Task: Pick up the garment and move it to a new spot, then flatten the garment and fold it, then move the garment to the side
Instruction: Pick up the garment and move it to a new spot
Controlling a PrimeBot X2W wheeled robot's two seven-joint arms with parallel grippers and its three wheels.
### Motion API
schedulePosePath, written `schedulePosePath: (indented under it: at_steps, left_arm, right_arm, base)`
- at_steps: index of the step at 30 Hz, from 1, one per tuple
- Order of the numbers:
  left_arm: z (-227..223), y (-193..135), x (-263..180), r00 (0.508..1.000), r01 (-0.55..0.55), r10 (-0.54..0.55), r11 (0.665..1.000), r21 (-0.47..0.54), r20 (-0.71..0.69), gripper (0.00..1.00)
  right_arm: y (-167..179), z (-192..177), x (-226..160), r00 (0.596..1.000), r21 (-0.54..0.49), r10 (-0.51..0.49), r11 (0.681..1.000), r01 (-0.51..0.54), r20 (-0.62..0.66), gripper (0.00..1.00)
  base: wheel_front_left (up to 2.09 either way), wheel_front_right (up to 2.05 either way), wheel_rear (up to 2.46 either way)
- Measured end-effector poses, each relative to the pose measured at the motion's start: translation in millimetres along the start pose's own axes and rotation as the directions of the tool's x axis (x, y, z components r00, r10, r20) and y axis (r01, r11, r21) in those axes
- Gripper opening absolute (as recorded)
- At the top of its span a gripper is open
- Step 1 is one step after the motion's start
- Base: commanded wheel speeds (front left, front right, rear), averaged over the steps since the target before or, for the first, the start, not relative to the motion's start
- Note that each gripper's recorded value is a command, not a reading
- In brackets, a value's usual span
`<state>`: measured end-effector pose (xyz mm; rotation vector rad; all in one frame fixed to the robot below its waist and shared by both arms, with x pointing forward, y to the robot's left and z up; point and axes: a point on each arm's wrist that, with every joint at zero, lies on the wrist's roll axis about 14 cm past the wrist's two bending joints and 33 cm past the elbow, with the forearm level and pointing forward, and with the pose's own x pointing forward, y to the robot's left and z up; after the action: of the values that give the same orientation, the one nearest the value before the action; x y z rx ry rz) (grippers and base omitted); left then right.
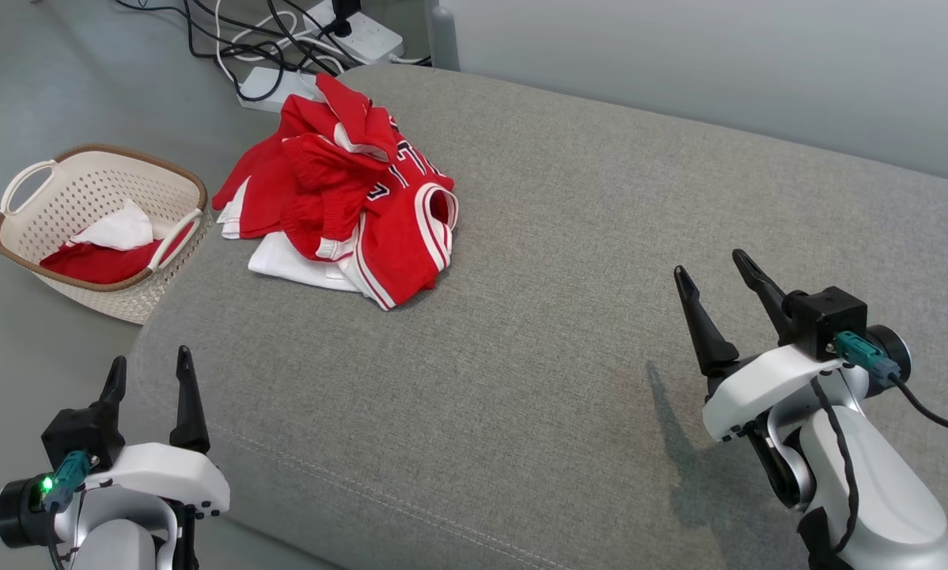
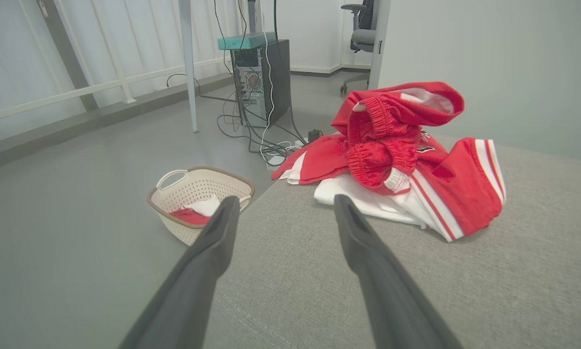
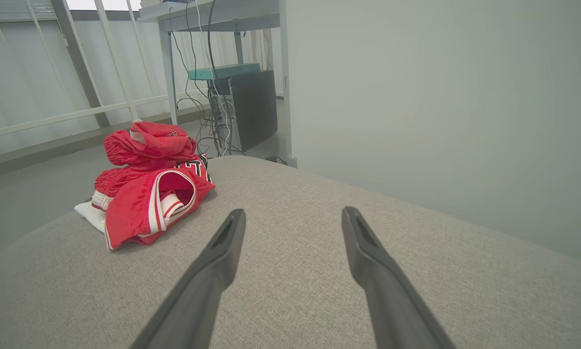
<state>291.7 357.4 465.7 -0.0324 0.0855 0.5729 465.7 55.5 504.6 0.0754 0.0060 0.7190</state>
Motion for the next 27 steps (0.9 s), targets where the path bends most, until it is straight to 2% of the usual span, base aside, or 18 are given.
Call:
schedulePosePath:
  at_steps: [5, 13, 19, 27]
  left_arm:
    - [2.5, -17.6, 14.3, 0.998, 0.067, -0.067, 0.998, -0.022, -0.003, 1.00]
    - [41.2, -60.7, 81.5, 0.978, 0.201, -0.201, 0.980, 0.008, 0.051, 1.00]
    - [44.7, -101.5, 125.6, 0.954, 0.299, -0.299, 0.954, 0.007, 0.019, 1.00]
    - [22.5, -104.6, 176.8, 0.961, 0.268, -0.271, 0.962, -0.042, -0.059, 1.00]
  right_arm:
    - [-5.1, -9.0, 1.8, 1.000, 0.011, -0.004, 1.000, 0.004, -0.017, 1.00]
    - [-37.9, -29.5, 1.5, 0.997, 0.008, -0.048, 0.999, 0.049, -0.054, 1.00]
    - [-68.4, -48.9, -3.5, 0.991, 0.012, -0.098, 0.995, 0.099, -0.087, 1.00]
    - [-114.6, -63.3, -21.7, 0.975, 0.012, -0.200, 0.979, 0.202, -0.100, 1.00]
  base:
    - [0.00, 0.00, 0.00]
    - [0.00, 0.00, 0.00]
    - [0.00, 0.00, 0.00]
    - [0.00, 0.00, 0.00]
